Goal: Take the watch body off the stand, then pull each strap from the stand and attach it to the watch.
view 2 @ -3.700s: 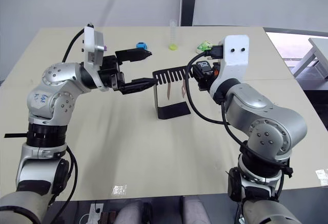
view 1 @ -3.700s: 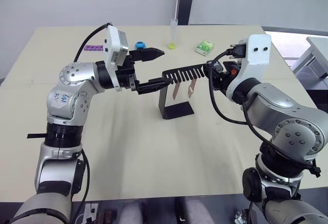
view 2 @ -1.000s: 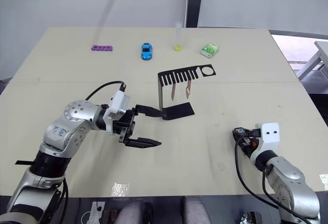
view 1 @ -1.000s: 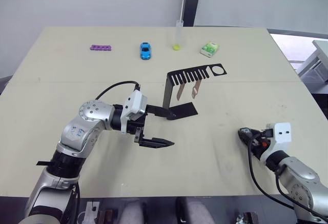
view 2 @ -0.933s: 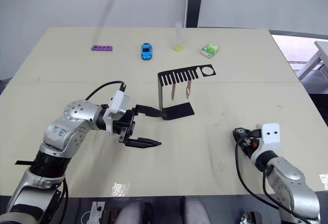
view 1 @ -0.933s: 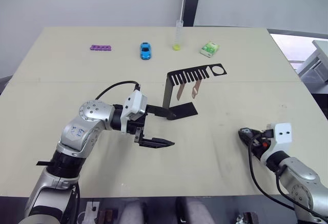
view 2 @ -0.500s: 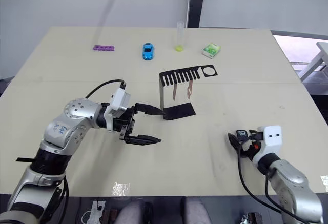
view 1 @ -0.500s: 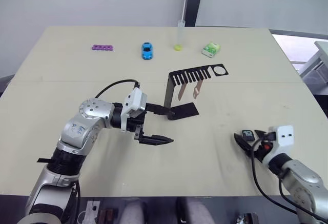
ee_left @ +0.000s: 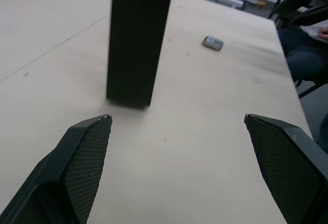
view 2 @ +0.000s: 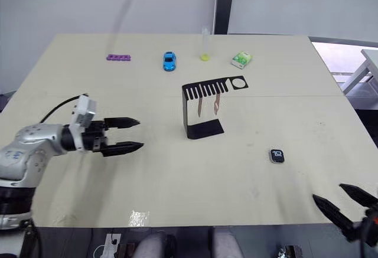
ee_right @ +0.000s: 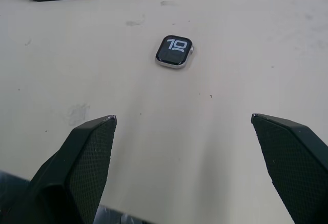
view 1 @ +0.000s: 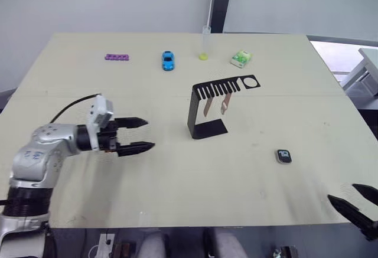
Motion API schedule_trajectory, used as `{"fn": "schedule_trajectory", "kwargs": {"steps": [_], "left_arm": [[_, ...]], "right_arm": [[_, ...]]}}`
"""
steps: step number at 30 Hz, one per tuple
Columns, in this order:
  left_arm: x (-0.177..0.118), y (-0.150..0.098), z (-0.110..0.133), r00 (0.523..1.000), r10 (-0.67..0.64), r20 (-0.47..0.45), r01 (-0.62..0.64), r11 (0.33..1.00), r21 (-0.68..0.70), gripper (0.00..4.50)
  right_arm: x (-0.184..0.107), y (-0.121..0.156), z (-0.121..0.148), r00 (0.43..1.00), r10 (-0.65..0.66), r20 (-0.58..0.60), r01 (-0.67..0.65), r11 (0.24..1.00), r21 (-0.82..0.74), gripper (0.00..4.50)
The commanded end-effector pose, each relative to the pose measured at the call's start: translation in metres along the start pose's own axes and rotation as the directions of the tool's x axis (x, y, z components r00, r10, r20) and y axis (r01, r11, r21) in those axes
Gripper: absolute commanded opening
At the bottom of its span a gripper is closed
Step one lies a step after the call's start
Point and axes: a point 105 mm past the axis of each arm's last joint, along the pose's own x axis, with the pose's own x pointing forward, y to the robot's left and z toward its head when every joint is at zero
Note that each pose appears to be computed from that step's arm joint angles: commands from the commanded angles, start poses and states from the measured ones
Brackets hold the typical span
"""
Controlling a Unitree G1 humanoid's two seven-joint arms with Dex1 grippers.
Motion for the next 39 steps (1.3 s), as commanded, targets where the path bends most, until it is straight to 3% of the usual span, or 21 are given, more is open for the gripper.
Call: {"fn": "schedule_trajectory", "kwargs": {"steps": [1,9,17,24,28,33,39], "left_arm": [[-0.021,0.011,0.010,0.998,0.066,0.015,-0.066,0.997,0.045,4.50],[-0.007,0.005,0.011,0.999,0.042,0.016,-0.043,0.996,0.082,4.50],[0.036,-0.030,0.022,0.995,0.007,0.104,-0.021,0.991,0.132,4.50],[0.077,-0.041,0.021,0.972,0.185,0.146,-0.205,0.970,0.129,4.50],[0.093,-0.037,0.019,0.944,0.284,0.167,-0.298,0.952,0.069,4.50],[0.107,-0.043,0.021,0.945,0.273,0.181,-0.287,0.956,0.058,4.50],[0.118,-0.034,0.025,0.938,0.290,0.188,-0.309,0.948,0.079,4.50]], "right_arm": [[-0.013,-0.009,0.008,0.999,-0.026,0.039,0.027,0.999,-0.023,4.48],[-0.005,-0.015,0.017,0.994,-0.034,0.103,0.039,0.998,-0.044,4.48],[0.013,0.002,0.034,0.987,0.040,0.155,-0.027,0.996,-0.084,4.48],[0.037,0.052,0.062,0.952,0.235,0.197,-0.203,0.964,-0.172,4.48],[0.051,0.093,0.082,0.891,0.397,0.218,-0.346,0.907,-0.238,4.48],[0.065,0.125,0.094,0.832,0.510,0.217,-0.447,0.849,-0.281,4.48],[0.081,0.145,0.102,0.791,0.570,0.222,-0.498,0.811,-0.307,4.48]]}}
